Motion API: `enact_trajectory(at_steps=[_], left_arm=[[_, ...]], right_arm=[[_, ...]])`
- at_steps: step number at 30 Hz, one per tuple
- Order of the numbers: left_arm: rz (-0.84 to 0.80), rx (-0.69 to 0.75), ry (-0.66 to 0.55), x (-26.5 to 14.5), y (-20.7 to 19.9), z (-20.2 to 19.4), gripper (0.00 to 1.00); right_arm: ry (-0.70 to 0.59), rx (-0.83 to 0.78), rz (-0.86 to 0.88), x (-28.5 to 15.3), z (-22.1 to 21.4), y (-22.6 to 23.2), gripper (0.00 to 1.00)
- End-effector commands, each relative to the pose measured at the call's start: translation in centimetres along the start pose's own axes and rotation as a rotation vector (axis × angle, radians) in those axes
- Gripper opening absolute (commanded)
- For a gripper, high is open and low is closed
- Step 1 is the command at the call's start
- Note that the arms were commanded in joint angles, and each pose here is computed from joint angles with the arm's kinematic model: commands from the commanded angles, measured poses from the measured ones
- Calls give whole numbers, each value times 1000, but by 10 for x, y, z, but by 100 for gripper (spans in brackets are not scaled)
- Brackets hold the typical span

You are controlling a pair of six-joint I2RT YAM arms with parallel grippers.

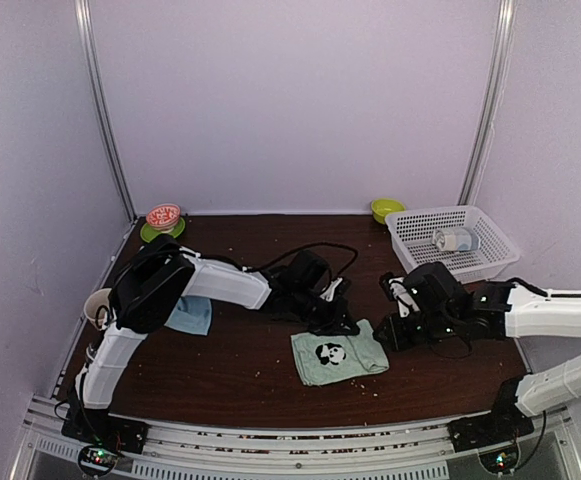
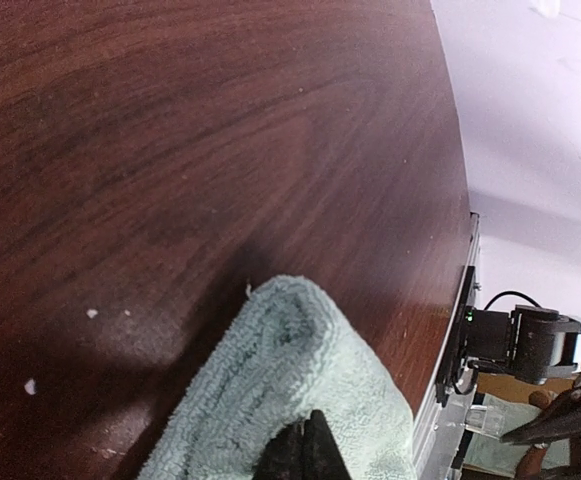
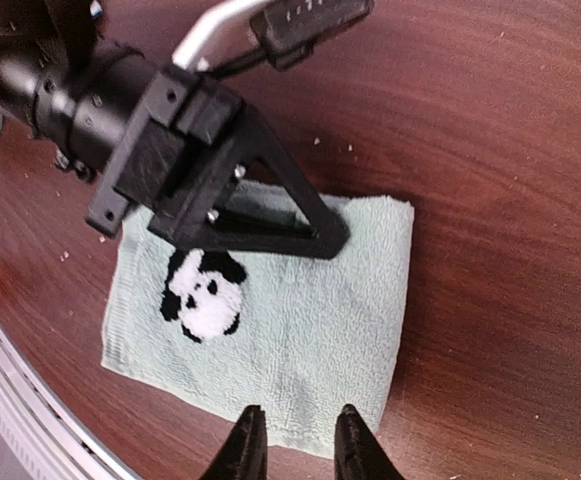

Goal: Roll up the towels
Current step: Roll the towel at the center of the board.

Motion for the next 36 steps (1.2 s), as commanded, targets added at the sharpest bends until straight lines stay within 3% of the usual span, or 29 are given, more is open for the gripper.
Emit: enact_trajectory(at_steps=[1,6,18,20,23,27,32,36], left_arm=[[33,-5,-4,-3,8,1,0],[43,-1,-5,-7,8,-1,0],[70,-2,6,-9,13,-7,0],[72,1,8,-10,14,-8,0],[84,7,5,-11,15,-9,0],[92,11,3,-12,16,-10,0],[98,11,-1,-13,17,-11,0],[99,9,0,-13,18,-11,0]], right_arm=[[74,15,0,18,-20,-2,17],[147,3,12,35,-37,1,8],[308,-42,-32,57,-73,1,8],[263,-41,-23,48,-63,5,14],[148,-12,15,28,-38,11,35],[15,133,55,14,-22,-2,54],[-75,342,128,18,-20,-27,65],[-72,440,173,29,-21,-37,66]])
Point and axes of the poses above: each gripper's point midway between its finger pads, its own x axis out along the fingers, its own y axis along the line the jaws close on, z = x × y, the point moved 5 cm from there along -x, back along the fingers, and after that the axes turned 2 degrees about x, right-handed, at the moved point
